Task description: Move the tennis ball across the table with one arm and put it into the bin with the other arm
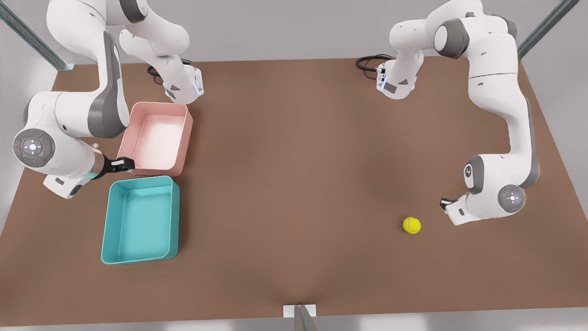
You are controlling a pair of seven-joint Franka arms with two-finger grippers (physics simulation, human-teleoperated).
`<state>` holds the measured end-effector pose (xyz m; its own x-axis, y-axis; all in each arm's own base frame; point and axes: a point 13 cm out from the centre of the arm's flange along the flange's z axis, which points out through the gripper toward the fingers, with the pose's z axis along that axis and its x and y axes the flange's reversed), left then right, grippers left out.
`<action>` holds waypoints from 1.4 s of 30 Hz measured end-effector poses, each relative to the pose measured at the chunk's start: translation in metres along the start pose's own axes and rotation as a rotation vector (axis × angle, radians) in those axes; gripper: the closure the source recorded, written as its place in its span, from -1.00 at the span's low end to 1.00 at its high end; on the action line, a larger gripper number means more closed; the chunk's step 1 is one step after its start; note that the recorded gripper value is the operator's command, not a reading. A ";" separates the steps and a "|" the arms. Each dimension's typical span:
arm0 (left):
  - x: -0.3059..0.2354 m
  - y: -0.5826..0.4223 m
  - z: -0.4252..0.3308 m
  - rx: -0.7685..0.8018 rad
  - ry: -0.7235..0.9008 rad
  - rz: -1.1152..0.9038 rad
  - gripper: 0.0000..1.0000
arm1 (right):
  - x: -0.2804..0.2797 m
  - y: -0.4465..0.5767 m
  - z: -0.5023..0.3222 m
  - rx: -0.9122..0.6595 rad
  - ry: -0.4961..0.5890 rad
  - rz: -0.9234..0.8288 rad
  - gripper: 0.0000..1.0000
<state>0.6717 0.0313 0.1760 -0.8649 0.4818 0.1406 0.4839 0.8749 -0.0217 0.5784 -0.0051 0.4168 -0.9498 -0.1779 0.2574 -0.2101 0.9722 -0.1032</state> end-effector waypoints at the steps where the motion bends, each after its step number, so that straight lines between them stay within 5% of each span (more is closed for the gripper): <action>1: -0.003 -0.003 0.008 -0.014 0.006 0.095 0.57 | -0.001 -0.002 -0.003 0.002 -0.007 0.002 -1.00; 8: -0.028 -0.011 0.059 -0.095 0.014 0.658 0.57 | -0.005 -0.009 -0.047 -0.048 -0.115 0.029 -1.00; 17: -0.050 0.001 0.078 -0.186 -0.002 1.112 0.57 | -0.004 -0.036 -0.050 -0.114 -0.147 0.083 -1.00; 29: -0.058 0.000 0.091 -0.203 0.022 1.445 0.57 | -0.006 -0.035 -0.042 -0.122 -0.130 0.078 -1.00; 42: -0.035 -0.002 0.120 -0.144 0.041 1.510 0.57 | -0.010 -0.036 -0.033 -0.113 -0.113 0.073 -1.00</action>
<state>0.6850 0.0184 0.0522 0.4414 0.8914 0.1023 0.8971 -0.4360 -0.0721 0.6031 -0.0335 0.4492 -0.9830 -0.1162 0.1424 -0.1184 0.9929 -0.0074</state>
